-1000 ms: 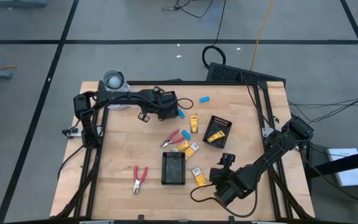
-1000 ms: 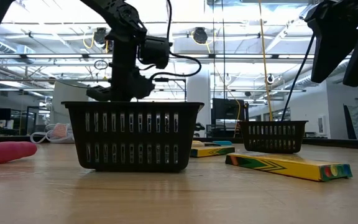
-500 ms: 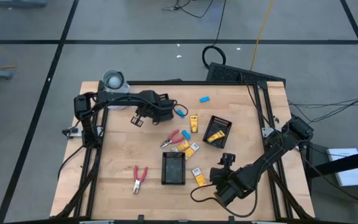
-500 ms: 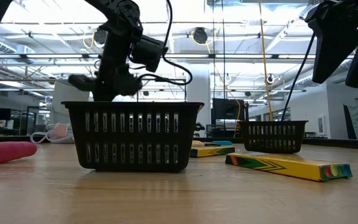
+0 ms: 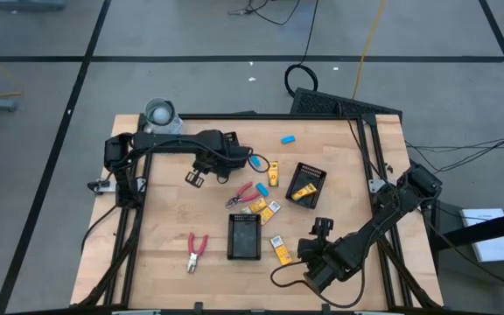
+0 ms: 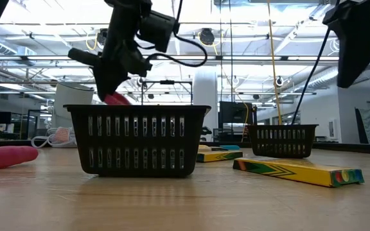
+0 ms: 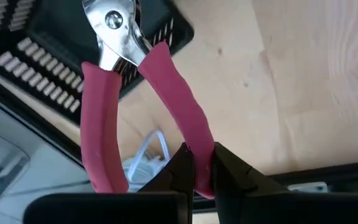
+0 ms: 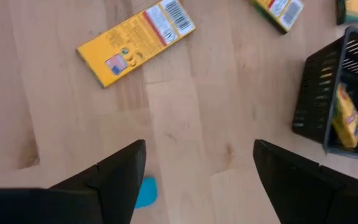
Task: Pick & Place School Supplies
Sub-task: Put the pink puncher into the top right black basket
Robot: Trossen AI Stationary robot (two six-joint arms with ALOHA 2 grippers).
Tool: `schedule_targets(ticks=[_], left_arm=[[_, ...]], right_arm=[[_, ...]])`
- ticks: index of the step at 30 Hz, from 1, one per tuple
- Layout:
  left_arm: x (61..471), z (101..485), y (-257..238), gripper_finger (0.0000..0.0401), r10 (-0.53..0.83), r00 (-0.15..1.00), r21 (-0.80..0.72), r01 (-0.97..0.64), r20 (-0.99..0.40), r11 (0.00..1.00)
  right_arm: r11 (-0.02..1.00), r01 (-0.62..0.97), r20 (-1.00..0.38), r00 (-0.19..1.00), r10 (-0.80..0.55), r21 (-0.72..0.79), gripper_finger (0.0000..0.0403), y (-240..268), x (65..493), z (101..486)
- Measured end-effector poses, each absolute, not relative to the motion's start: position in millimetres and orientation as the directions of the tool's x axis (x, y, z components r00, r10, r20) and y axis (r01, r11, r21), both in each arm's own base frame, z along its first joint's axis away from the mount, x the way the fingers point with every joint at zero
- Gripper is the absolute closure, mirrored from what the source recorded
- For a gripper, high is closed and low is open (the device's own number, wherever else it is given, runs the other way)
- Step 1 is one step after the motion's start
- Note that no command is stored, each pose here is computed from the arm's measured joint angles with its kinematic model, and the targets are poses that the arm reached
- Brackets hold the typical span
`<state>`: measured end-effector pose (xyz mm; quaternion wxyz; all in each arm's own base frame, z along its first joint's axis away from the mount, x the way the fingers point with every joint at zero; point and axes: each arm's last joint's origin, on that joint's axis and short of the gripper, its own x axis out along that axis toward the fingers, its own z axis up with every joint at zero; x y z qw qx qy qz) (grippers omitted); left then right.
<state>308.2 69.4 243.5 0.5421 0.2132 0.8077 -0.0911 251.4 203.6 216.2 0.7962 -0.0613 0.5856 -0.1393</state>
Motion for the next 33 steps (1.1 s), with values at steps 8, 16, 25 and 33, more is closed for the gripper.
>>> schedule_targets(ticks=[8, 16, 25, 33], left_arm=[[305, 245, 79, 0.0372, 0.321, -0.344, 0.15, 0.442, -0.882, 0.885], [306, 237, 91, 0.0372, 0.305, -0.382, 0.12, 0.438, -0.872, 0.891], [320, 199, 84, 0.0372, 0.297, -0.504, 0.015, 0.489, -0.811, 0.872], [322, 207, 58, 0.0372, 0.263, -0.464, -0.02, 0.519, -0.846, 0.854]], right_arm=[[0.959, 0.134, -0.923, 0.268, -0.277, -0.249, 0.0139, 207, 248, 216], [0.962, 0.136, -0.925, 0.27, -0.268, -0.239, 0.014, 206, 248, 219], [0.966, 0.155, -0.923, 0.298, -0.244, -0.205, 0.014, 204, 245, 229], [0.971, 0.159, -0.92, 0.321, -0.224, -0.181, 0.014, 202, 240, 240]])
